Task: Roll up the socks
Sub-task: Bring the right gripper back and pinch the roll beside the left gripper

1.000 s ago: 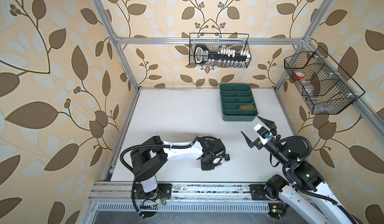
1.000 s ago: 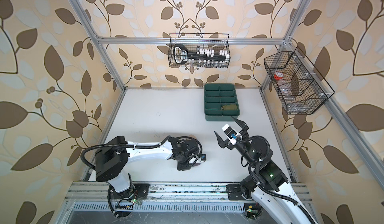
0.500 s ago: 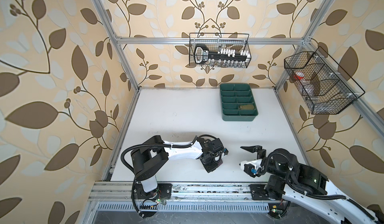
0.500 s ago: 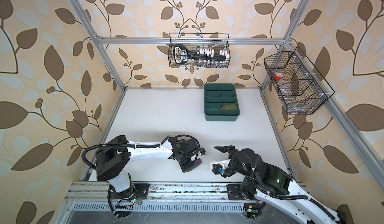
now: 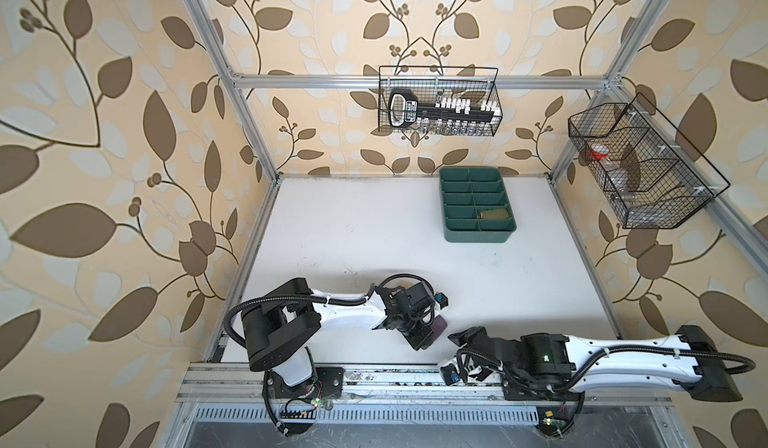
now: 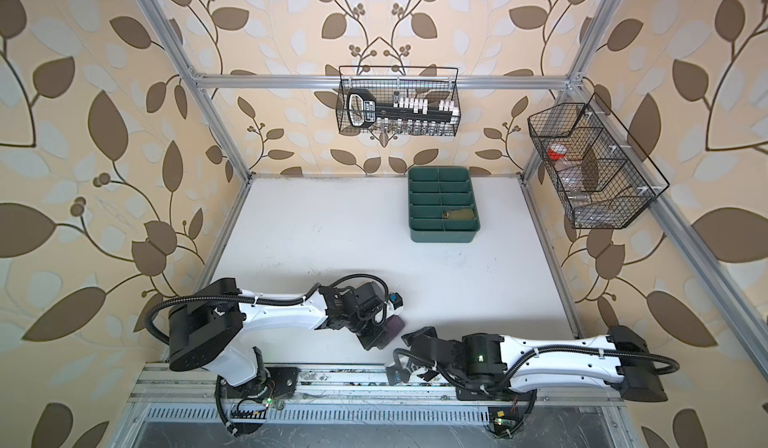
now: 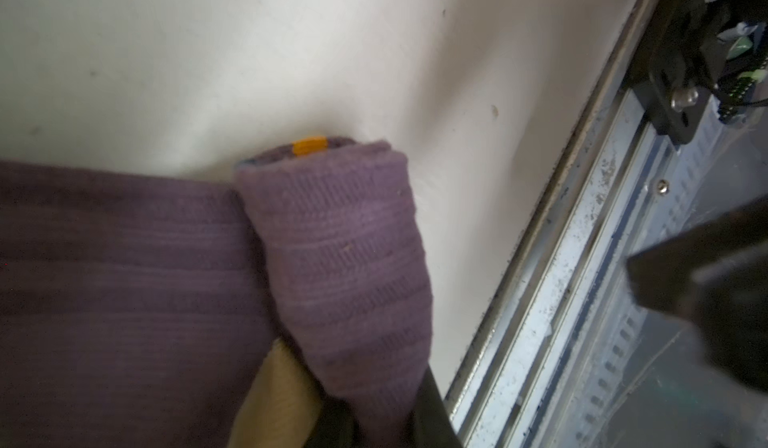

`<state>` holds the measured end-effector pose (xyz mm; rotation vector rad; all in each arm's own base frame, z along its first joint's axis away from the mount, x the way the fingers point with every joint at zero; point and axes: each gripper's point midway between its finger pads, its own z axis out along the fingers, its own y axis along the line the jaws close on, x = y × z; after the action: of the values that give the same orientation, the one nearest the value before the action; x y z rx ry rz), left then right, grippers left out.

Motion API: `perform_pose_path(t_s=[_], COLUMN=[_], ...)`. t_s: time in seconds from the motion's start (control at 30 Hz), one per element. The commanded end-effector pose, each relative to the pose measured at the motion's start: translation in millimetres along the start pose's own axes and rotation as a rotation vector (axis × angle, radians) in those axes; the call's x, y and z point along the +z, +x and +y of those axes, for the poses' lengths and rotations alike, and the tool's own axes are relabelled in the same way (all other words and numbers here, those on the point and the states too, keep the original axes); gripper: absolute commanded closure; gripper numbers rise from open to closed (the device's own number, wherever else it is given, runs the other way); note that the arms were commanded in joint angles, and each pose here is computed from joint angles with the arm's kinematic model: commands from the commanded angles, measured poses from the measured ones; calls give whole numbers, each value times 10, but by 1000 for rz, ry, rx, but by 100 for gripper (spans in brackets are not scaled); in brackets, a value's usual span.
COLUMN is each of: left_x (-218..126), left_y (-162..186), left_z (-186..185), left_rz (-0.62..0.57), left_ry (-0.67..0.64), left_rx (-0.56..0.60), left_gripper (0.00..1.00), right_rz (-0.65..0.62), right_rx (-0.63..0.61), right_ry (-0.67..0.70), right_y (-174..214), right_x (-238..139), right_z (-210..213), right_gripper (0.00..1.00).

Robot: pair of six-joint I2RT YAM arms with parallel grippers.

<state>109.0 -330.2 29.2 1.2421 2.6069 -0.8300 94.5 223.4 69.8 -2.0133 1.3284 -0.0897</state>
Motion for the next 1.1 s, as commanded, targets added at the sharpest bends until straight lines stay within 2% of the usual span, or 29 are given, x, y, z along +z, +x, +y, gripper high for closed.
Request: perform_pose_path(t_s=[0.0,0.17,0.33,0.57,0.67,0.83,1.07], left_x=[117,126,126,76,2,-92,-75], left_y=[380,376,369,323,262,194,219], left_z=[83,60,50,45,66,69,55], left_rz=[118,124,119,113,102,85,109], left_ry=[-8,8,14,1,-32,-58,-48], left_rx=[-52,-37,-21,15,49,100,97], left_gripper=[94,94,93,91,84,82,83], right_rz=[-59,-11,54,81,104,150,205], right_rx=[105,100,69,78,79,56,20], right_ry=[118,106,47,-36,-76,-105,-36], right_y=[-156,-67,50,74,125,234,375], right_x=[119,342,577,711,719,703,590], right_z=[-316,-385,-267,-129,-42,28,-114], right_gripper=[47,46,47,65,69,66,50])
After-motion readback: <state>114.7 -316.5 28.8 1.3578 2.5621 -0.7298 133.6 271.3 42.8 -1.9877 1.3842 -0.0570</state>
